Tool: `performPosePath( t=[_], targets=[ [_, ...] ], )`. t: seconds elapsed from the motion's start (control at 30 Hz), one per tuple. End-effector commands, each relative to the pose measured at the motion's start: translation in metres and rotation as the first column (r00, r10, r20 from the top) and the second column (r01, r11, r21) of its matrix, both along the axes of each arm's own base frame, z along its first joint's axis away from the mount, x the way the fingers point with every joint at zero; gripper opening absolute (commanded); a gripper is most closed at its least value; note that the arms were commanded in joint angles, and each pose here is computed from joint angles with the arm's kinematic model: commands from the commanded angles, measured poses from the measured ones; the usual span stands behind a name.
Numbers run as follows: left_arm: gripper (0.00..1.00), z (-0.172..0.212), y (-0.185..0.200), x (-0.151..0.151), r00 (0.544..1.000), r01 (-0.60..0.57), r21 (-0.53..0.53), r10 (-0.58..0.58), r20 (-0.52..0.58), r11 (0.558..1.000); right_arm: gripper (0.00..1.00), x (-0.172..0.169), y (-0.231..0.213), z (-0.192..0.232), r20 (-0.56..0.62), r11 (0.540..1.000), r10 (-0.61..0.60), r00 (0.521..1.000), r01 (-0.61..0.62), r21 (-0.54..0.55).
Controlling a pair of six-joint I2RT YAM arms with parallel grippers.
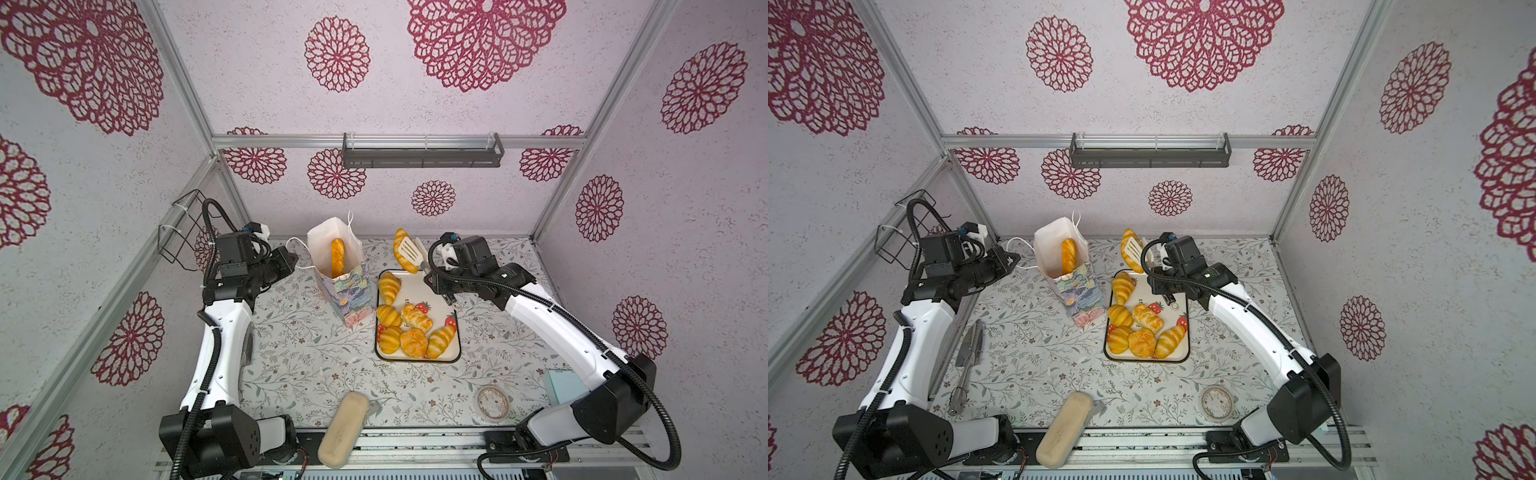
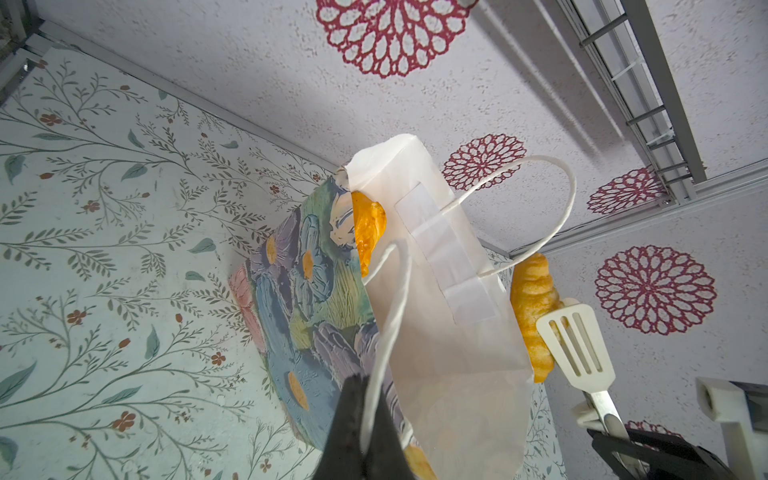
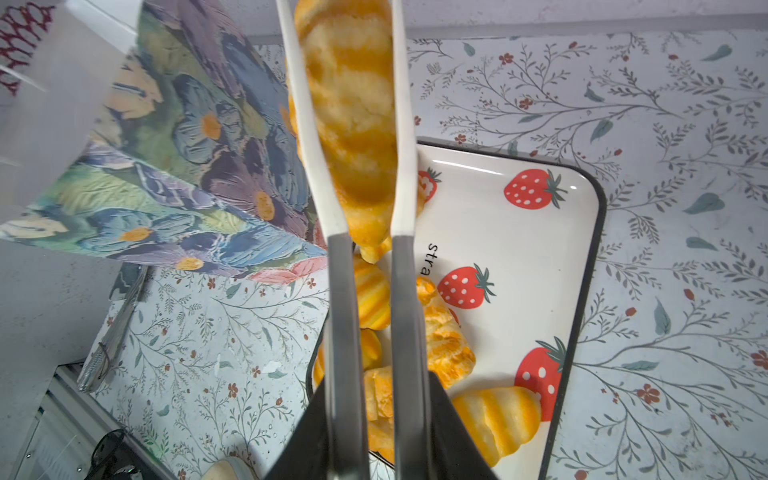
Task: Place the fake bread into the paper bag
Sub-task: 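Lift the croissant with the tongs and carry it toward the paper bag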
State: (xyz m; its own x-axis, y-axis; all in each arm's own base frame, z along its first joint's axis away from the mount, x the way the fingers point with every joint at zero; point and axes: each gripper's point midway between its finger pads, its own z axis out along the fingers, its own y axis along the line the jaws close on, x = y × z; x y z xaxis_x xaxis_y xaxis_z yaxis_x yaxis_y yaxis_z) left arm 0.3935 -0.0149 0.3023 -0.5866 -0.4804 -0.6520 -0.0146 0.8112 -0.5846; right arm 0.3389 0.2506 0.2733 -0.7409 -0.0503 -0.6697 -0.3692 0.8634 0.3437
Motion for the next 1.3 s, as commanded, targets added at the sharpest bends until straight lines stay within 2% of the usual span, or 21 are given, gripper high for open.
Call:
performPosePath(
  t=[0.0, 0.93, 1.27],
  targets=[
    [0.0, -0.005, 0.001, 0.001, 1.0, -0.007, -0.001, 0.007, -0.013, 1.0, 0.31, -0.005, 0.005, 0.047, 0.108, 0.998, 0.015, 0.994, -0.021, 0.052],
    [0.0, -0.005, 0.001, 0.001, 1.0, -0.007, 0.001, 0.007, -0.014, 1.0, 0.3, -0.03, 0.075, 0.124, 0.244, 0.967, 0.186, 0.952, -0.221, 0.124],
    [0.0, -0.007, 0.001, 0.001, 1.0, -0.007, 0.003, 0.007, -0.017, 1.0, 0.3, -0.03, 0.111, 0.133, 0.261, 0.95, 0.253, 0.932, -0.29, 0.116]
  ],
)
